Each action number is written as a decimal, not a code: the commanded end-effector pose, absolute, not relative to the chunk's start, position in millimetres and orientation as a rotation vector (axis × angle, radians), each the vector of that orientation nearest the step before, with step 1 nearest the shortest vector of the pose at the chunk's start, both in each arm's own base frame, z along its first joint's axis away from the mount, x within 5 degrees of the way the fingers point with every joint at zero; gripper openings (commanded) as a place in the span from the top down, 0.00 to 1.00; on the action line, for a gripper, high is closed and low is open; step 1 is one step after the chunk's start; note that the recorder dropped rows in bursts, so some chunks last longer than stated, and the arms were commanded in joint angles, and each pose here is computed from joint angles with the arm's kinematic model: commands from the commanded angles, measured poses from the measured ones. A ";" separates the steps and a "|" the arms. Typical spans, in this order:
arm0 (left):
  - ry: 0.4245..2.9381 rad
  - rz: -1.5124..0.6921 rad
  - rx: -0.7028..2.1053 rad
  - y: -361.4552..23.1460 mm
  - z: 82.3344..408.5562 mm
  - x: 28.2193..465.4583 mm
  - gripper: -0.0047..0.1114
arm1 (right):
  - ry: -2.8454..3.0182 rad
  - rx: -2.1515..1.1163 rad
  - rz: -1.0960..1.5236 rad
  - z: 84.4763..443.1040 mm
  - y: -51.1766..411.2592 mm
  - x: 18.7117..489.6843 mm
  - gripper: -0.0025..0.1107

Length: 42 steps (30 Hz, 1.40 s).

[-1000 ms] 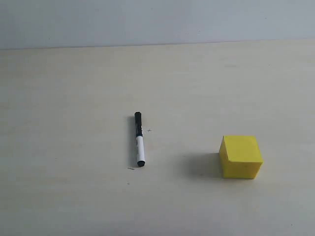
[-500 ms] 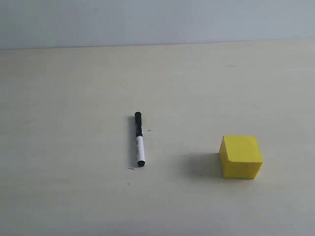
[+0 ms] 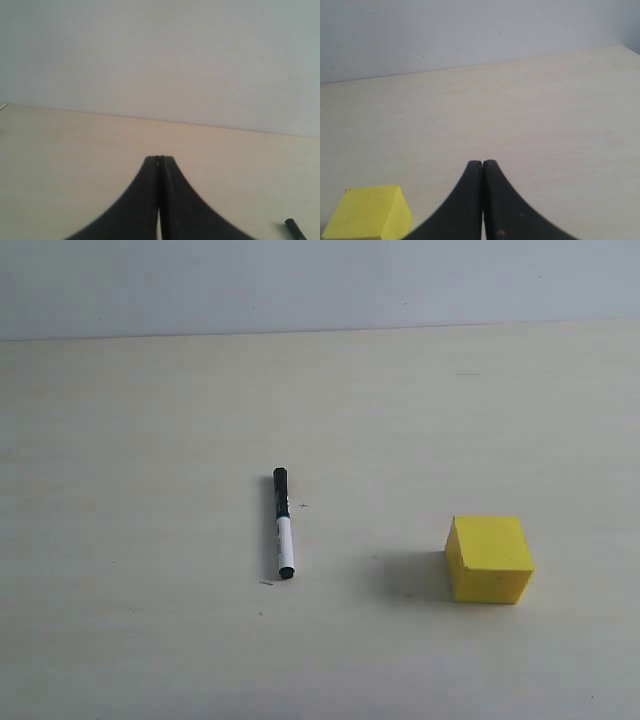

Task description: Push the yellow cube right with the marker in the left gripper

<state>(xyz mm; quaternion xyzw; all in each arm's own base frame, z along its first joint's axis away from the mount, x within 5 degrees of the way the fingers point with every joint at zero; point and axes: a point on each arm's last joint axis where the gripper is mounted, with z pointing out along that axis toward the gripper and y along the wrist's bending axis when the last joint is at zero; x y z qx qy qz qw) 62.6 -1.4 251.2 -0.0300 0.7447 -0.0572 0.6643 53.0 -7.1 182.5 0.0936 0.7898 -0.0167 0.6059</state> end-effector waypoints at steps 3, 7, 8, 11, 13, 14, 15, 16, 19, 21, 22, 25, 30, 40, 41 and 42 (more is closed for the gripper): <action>1.672 -0.093 -0.080 1.3 227.0 54.4 0.96 | 1.824 0.215 -0.037 181.4 -7.0 52.8 0.98; 1.688 -0.097 -0.084 1.2 211.8 53.5 0.96 | 1.824 0.215 -0.037 181.4 -7.0 52.8 0.98; 1.690 -0.089 -0.078 1.4 207.8 53.1 0.96 | 1.824 0.215 -0.037 181.4 -7.0 52.8 0.98; 1.735 -0.070 -0.071 1.8 194.9 54.5 0.96 | 1.824 0.215 -0.037 181.4 -7.0 52.8 0.98; 1.765 -0.066 -0.073 2.0 187.6 54.8 0.96 | 1.824 0.215 -0.037 181.4 -7.0 52.8 0.98; 1.775 -0.067 -0.078 2.2 186.7 54.6 0.96 | 1.824 0.215 -0.037 181.4 -7.0 52.8 0.98; 1.787 -0.070 -0.086 2.3 185.6 54.4 0.96 | 1.824 0.215 -0.037 181.4 -7.0 52.8 0.98; 1.798 -0.075 -0.093 2.3 184.6 54.2 0.96 | 1.824 0.215 -0.037 181.4 -7.0 52.8 0.98; 1.840 -0.072 -0.106 2.9 180.9 53.2 0.96 | 1.824 0.215 -0.037 181.4 -7.0 52.8 0.98; 1.838 -0.073 -0.106 2.9 181.1 53.3 0.96 | 1.824 0.215 -0.037 181.4 -7.0 52.8 0.98; 1.838 -0.073 -0.106 2.9 181.1 53.3 0.96 | 1.824 0.215 -0.037 181.4 -7.0 52.8 0.98; 1.838 -0.073 -0.106 2.9 181.1 53.3 0.96 | 1.824 0.215 -0.037 181.4 -7.0 52.8 0.98; 1.838 -0.073 -0.106 2.9 181.1 53.3 0.96 | 1.824 0.215 -0.037 181.4 -7.0 52.8 0.98; 1.838 -0.073 -0.106 2.9 181.1 53.3 0.96 | 1.824 0.215 -0.037 181.4 -7.0 52.8 0.98; 1.838 -0.073 -0.106 2.9 181.1 53.3 0.96 | 1.824 0.215 -0.037 181.4 -7.0 52.8 0.98; 1.838 -0.073 -0.106 2.9 181.1 53.3 0.96 | 1.824 0.215 -0.037 181.4 -7.0 52.8 0.98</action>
